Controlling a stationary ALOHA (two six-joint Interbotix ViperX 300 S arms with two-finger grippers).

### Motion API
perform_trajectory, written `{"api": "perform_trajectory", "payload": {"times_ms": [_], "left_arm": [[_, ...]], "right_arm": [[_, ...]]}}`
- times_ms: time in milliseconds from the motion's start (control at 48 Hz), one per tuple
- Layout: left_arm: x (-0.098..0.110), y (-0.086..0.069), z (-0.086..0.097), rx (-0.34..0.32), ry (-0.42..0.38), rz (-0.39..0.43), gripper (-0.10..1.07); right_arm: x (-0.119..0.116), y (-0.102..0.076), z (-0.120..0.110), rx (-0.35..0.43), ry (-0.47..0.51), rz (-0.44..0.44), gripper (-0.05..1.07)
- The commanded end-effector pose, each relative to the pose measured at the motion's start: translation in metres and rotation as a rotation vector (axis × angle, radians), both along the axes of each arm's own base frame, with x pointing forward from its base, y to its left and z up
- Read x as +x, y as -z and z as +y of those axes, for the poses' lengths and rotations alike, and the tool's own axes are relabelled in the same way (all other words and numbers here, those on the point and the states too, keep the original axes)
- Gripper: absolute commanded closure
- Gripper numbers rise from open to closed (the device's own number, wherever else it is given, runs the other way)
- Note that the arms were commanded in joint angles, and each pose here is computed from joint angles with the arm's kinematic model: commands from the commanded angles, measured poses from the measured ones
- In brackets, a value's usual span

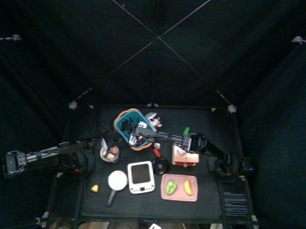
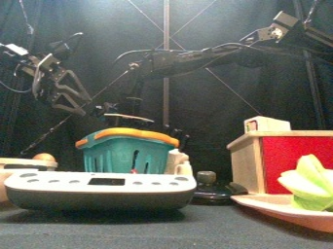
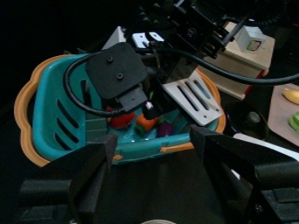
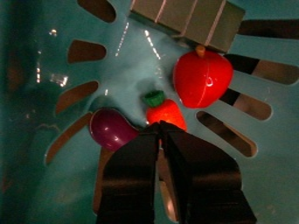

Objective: Grab carrot

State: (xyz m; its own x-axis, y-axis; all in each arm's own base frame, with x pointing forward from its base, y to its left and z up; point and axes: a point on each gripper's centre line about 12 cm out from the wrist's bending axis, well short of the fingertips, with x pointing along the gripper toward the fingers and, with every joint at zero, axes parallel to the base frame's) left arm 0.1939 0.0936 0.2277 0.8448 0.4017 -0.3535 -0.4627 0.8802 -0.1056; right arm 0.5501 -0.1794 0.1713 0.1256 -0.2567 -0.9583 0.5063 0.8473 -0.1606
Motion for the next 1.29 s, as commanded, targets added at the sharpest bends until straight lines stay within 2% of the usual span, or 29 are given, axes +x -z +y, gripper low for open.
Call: {"api": "perform_trajectory", "payload": {"times_ms": [0,271,625,979,1271], "left_arm": [[0.002,-0.006,0.002,0.007,-0.002,-0.012,-0.02],[0.002,-0.005,0.002,0.009,-0.001,-0.011,-0.02],[0.002,-0.005,0.002,0.009,-0.001,-0.01,-0.02],[-0.001,-0.002,0.005,0.008,-0.031,0.018,-0.02],[-0.001,-0.002,0.005,0.008,-0.033,0.019,-0.02]], "right_arm": [[-0.003,-0.038,-0.002,-0.021,0.007,-0.063,0.48],[-0.006,-0.033,-0.007,-0.038,0.016,-0.037,0.24],[-0.016,-0.007,-0.007,-0.021,0.021,0.043,0.24],[-0.02,0.01,-0.022,-0.007,0.046,0.032,0.24],[-0.017,0.028,-0.021,0.012,0.04,0.041,0.24]]}}
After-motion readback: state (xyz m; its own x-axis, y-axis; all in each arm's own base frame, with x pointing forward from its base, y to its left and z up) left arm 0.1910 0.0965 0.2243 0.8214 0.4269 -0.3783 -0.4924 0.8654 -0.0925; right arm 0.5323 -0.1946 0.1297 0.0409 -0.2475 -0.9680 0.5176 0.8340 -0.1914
